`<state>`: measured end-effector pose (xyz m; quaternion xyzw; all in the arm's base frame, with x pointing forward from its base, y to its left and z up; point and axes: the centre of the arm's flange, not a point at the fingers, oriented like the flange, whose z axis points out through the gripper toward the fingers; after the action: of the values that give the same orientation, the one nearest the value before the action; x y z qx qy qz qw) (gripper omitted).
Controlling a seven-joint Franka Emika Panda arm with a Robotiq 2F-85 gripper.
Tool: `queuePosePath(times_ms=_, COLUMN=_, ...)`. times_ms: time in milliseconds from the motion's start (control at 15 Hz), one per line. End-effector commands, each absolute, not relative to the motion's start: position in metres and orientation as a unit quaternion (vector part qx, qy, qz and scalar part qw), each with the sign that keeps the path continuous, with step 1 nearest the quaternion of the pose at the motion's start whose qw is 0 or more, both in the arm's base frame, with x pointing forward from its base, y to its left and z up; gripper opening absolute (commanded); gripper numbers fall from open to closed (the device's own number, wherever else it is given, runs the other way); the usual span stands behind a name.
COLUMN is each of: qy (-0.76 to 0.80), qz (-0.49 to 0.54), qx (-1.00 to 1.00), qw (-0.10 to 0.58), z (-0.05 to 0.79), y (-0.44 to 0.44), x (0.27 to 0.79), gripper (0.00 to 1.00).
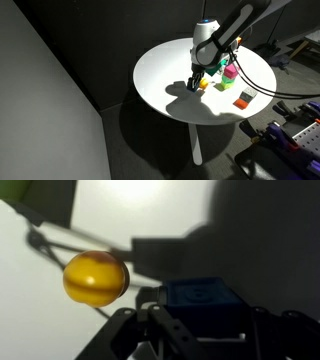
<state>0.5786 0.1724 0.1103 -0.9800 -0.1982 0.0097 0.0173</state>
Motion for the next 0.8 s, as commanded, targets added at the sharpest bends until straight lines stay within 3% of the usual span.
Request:
queuePosePath(times_ms=0, qy=-0.209, qz=-0.006, qx=-0.978, qw=0.0, z=0.098, y=0.176, x=0.583, gripper=0.32)
queuePosePath(times_ms=400, qy=-0.212, qz=-0.008, qx=-0.977, qw=-0.002, z=0.083, y=0.172, x=0.581, gripper=0.32)
queuePosePath(times_ms=467, qy=-0.212, qz=-0.007, qx=-0.977, qw=-0.001, z=0.082, y=0.172, x=0.581, gripper=0.53)
queuePosePath(times_ms=533, qy=-0.212, qz=-0.007, qx=-0.977, qw=-0.001, z=0.081, y=0.171, x=0.581, gripper=0.82)
queuePosePath(times_ms=667, qy=-0.212, qz=-0.005, qx=-0.977, qw=0.0, z=0.08, y=0.17, x=0.58, gripper=0.83)
queuePosePath(times_ms=733, qy=-0.211, qz=-0.003, qx=-0.977, qw=0.003, z=0.081, y=0.17, x=0.58, gripper=0.91)
